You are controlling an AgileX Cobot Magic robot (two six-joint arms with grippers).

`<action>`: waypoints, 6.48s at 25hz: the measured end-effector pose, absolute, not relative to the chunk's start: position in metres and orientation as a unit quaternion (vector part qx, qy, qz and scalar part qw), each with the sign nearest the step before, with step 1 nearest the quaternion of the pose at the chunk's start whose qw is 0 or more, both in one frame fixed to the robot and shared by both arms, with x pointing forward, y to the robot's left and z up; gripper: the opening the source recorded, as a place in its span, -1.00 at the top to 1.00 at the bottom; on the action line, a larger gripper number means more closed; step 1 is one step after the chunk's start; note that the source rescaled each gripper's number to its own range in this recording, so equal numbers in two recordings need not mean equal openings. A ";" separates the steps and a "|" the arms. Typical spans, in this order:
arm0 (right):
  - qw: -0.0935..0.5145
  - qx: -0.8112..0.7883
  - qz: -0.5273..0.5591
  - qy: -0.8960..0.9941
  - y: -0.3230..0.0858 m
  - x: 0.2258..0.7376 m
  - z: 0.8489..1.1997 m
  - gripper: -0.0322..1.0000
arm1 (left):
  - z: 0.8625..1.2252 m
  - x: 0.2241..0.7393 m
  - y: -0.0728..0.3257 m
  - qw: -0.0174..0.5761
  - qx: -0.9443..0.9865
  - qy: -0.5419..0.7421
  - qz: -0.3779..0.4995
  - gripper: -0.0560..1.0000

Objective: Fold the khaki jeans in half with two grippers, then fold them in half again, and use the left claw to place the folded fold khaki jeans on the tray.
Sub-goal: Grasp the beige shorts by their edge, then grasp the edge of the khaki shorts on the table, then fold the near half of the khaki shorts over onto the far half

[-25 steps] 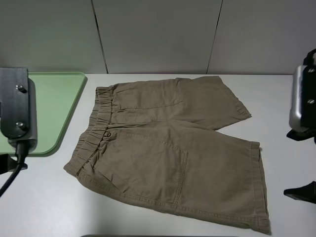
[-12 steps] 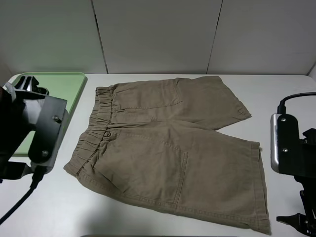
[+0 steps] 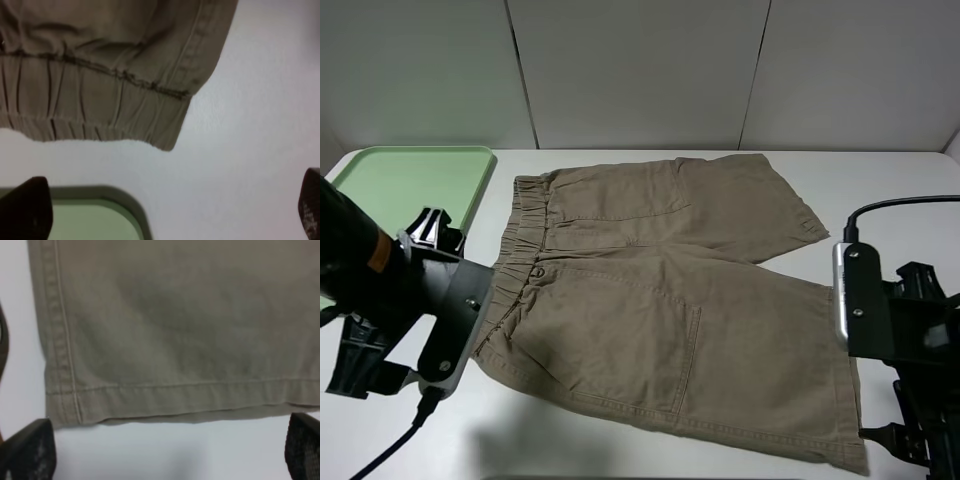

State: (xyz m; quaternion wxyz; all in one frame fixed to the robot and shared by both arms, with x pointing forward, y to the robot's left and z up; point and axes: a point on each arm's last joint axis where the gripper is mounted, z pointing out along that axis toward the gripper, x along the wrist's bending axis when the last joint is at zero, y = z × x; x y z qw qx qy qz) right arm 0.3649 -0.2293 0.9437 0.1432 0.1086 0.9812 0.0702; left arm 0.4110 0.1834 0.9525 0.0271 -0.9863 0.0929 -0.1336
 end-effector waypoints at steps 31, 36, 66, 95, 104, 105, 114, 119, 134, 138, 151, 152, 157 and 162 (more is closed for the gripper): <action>0.094 0.148 0.074 0.982 -0.213 0.382 0.907 -0.99 | 0.909 0.428 0.170 0.047 -0.981 0.149 -0.117 -0.92; 0.089 0.154 0.074 0.981 -0.212 0.382 0.905 -0.99 | 0.909 0.429 0.169 0.042 -0.980 0.149 -0.122 -0.91; 0.064 0.158 0.056 0.984 -0.209 0.387 0.884 -0.62 | 0.870 0.439 0.167 0.032 -0.989 0.115 -0.092 -0.84; 0.062 0.160 0.056 0.984 -0.209 0.387 0.884 0.73 | 0.869 0.436 0.171 0.051 -0.989 0.115 -0.078 0.66; 0.079 0.160 0.070 0.982 -0.203 0.397 0.891 0.76 | 0.877 0.437 0.171 0.052 -0.990 0.098 -0.084 0.89; 0.081 0.160 0.072 0.981 -0.201 0.400 0.893 0.83 | 0.881 0.437 0.172 0.051 -0.991 0.090 -0.088 0.89; 0.105 0.161 0.089 0.977 -0.192 0.417 0.918 0.94 | 0.927 0.431 0.173 -0.015 -0.989 0.027 -0.148 0.89; 0.189 0.182 0.154 0.953 -0.186 0.430 0.959 0.94 | 0.945 0.428 0.174 -0.046 -0.983 0.003 -0.178 0.89; 0.341 0.398 0.302 0.796 -0.232 0.483 1.003 0.94 | 0.958 0.467 0.203 -0.157 -0.910 -0.282 -0.261 0.89; 0.381 0.383 0.355 0.763 -0.233 0.494 1.012 0.94 | 0.966 0.486 0.225 -0.218 -0.857 -0.363 -0.292 0.89; 0.363 0.410 0.373 0.750 -0.218 0.566 0.981 0.94 | 0.980 0.514 0.262 -0.319 -0.784 -0.377 -0.377 0.89; 0.365 0.408 0.378 0.747 -0.216 0.571 0.981 0.94 | 0.977 0.516 0.265 -0.317 -0.785 -0.373 -0.379 0.89; 0.376 0.402 0.401 0.732 -0.212 0.581 0.978 0.94 | 0.962 0.526 0.273 -0.328 -0.781 -0.377 -0.375 0.89; 0.388 0.399 0.394 0.732 -0.214 0.582 0.978 0.83 | 0.949 0.531 0.273 -0.335 -0.781 -0.381 -0.364 0.71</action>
